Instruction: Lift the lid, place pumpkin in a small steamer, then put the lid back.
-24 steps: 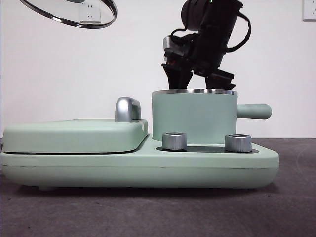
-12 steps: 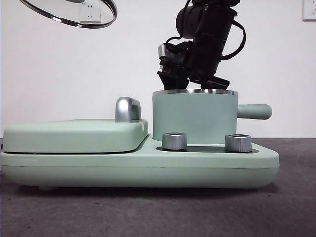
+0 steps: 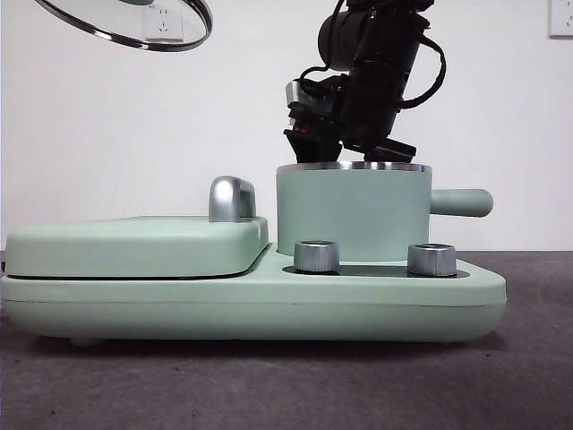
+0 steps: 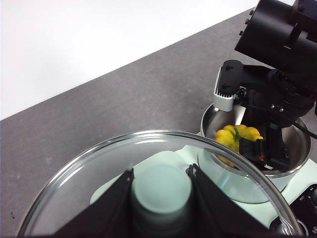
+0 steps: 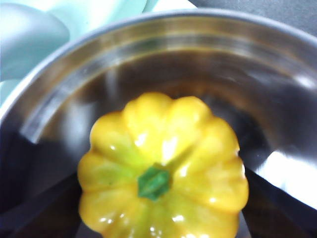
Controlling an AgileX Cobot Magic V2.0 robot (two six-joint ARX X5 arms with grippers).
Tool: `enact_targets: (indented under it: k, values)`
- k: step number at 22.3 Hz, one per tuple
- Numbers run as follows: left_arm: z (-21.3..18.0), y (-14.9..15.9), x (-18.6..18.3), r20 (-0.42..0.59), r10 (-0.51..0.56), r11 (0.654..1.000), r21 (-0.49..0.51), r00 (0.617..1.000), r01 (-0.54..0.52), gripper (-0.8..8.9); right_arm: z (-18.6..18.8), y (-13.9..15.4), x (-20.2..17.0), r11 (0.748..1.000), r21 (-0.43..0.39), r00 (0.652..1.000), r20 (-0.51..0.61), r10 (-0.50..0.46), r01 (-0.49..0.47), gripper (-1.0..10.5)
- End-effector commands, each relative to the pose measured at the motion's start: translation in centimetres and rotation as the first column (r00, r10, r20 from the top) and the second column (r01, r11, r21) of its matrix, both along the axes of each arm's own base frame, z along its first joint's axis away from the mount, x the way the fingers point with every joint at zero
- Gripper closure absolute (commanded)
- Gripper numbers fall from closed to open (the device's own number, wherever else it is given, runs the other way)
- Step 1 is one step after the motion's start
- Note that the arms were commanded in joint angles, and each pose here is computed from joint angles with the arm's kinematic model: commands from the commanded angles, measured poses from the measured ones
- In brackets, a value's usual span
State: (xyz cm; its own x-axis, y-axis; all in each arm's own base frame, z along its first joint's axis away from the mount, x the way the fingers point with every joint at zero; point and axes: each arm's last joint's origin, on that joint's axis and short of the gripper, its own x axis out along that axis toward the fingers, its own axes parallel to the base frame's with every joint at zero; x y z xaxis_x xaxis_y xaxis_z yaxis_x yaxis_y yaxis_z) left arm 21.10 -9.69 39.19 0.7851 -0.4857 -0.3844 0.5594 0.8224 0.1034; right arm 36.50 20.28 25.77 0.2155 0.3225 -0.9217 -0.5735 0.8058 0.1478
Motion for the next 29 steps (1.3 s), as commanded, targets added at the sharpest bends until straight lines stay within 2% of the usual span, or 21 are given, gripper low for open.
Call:
enact_targets:
  k: [1, 17, 21, 25, 29]
  values:
    - [0.8, -0.1, 0.1, 0.049, -0.005, 1.000, -0.012, 0.999, 0.006, 8.04, -0.4, 0.6, 0.4, 1.000, -0.003, 1.000, 0.000, 0.016, -0.016, 5.0]
    - [0.8, -0.1, 0.1, 0.049, -0.005, 1.000, -0.012, 0.999, 0.005, 8.04, 0.6, 0.5, 0.2, 1.000, 0.000, 1.000, 0.013, 0.014, -0.014, 4.4]
    - [0.8, -0.1, 0.1, 0.049, -0.005, 1.000, -0.012, 0.999, 0.005, 8.04, 4.0, 0.4, 0.0, 1.000, 0.017, 0.998, 0.055, 0.012, -0.013, 5.3]
    - [0.8, -0.1, 0.1, 0.049, -0.005, 1.000, -0.012, 0.999, 0.005, 8.04, 8.2, -0.5, -1.2, 1.000, 0.010, 0.992, 0.123, -0.019, 0.018, 5.6]
    - [0.8, -0.1, 0.1, 0.049, -0.005, 1.000, -0.012, 0.999, 0.005, 8.04, 12.8, -1.5, -4.1, 0.996, 0.086, 0.970, 0.244, -0.019, -0.003, 5.8]
